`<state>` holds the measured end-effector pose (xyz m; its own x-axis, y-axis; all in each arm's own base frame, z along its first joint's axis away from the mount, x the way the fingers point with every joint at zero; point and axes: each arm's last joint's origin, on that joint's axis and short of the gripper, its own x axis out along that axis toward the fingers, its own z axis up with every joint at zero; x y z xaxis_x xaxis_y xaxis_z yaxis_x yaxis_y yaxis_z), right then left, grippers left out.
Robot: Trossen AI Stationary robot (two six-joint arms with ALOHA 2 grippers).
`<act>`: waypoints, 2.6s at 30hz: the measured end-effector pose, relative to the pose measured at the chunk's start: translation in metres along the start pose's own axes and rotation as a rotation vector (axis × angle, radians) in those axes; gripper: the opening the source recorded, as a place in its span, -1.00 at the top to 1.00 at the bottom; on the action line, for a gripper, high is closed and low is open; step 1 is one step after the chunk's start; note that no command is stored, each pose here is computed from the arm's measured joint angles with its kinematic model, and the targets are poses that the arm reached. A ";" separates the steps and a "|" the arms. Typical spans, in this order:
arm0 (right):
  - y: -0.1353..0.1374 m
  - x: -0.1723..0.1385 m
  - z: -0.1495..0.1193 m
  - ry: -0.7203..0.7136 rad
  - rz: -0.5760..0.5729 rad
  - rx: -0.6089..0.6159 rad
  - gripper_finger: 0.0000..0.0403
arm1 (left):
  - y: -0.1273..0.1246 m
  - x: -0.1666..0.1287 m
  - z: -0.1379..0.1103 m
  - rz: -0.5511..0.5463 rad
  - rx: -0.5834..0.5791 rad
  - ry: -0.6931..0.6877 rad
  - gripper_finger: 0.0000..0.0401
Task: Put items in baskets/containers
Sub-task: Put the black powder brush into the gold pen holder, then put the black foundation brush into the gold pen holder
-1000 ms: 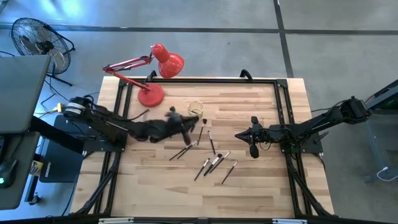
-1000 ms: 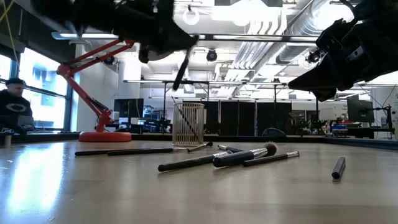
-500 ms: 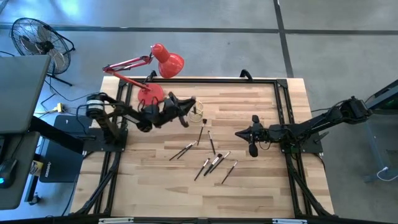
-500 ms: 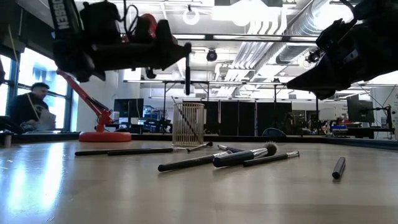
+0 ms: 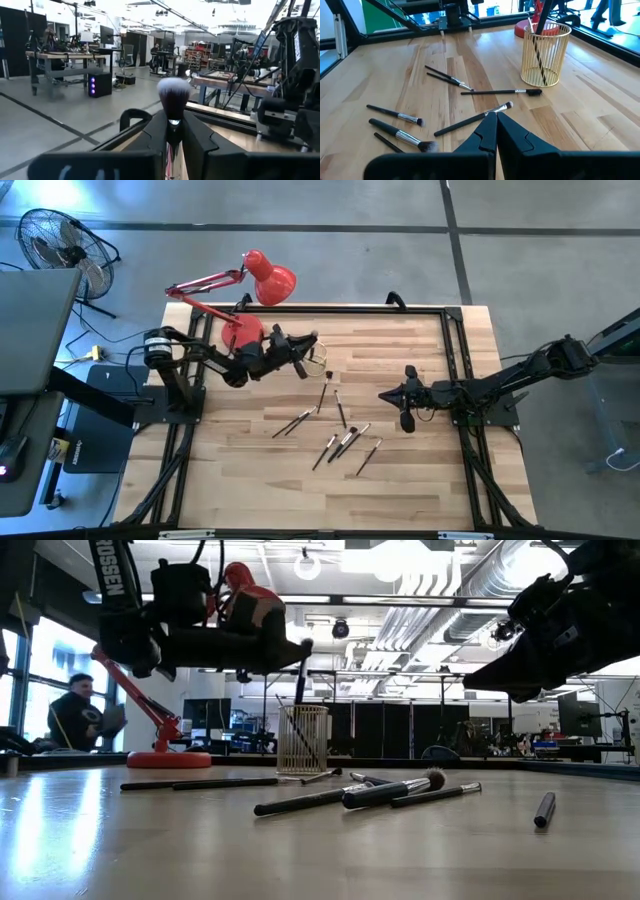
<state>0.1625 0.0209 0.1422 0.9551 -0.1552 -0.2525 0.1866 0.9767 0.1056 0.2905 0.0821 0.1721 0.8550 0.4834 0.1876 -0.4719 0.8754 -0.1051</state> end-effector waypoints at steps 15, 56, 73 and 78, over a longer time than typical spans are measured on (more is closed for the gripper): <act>0.000 0.000 0.000 -0.001 -0.006 -0.003 0.99 | 0.000 -0.001 -0.008 0.016 -0.008 0.085 0.40; -0.001 0.000 -0.002 0.015 -0.033 0.020 0.98 | -0.149 -0.019 0.014 0.019 0.161 1.260 1.00; 0.006 0.006 0.017 -0.062 0.019 0.097 0.99 | -0.100 -0.082 0.000 -0.004 0.134 1.199 1.00; 0.025 0.034 0.053 -0.025 -0.033 -0.045 1.00 | -0.095 -0.086 0.010 0.002 0.139 1.152 1.00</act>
<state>0.2119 0.0320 0.1875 0.9543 -0.1901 -0.2307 0.2076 0.9767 0.0538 0.2595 -0.0424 0.1753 0.5096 0.2598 -0.8202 -0.4321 0.9016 0.0171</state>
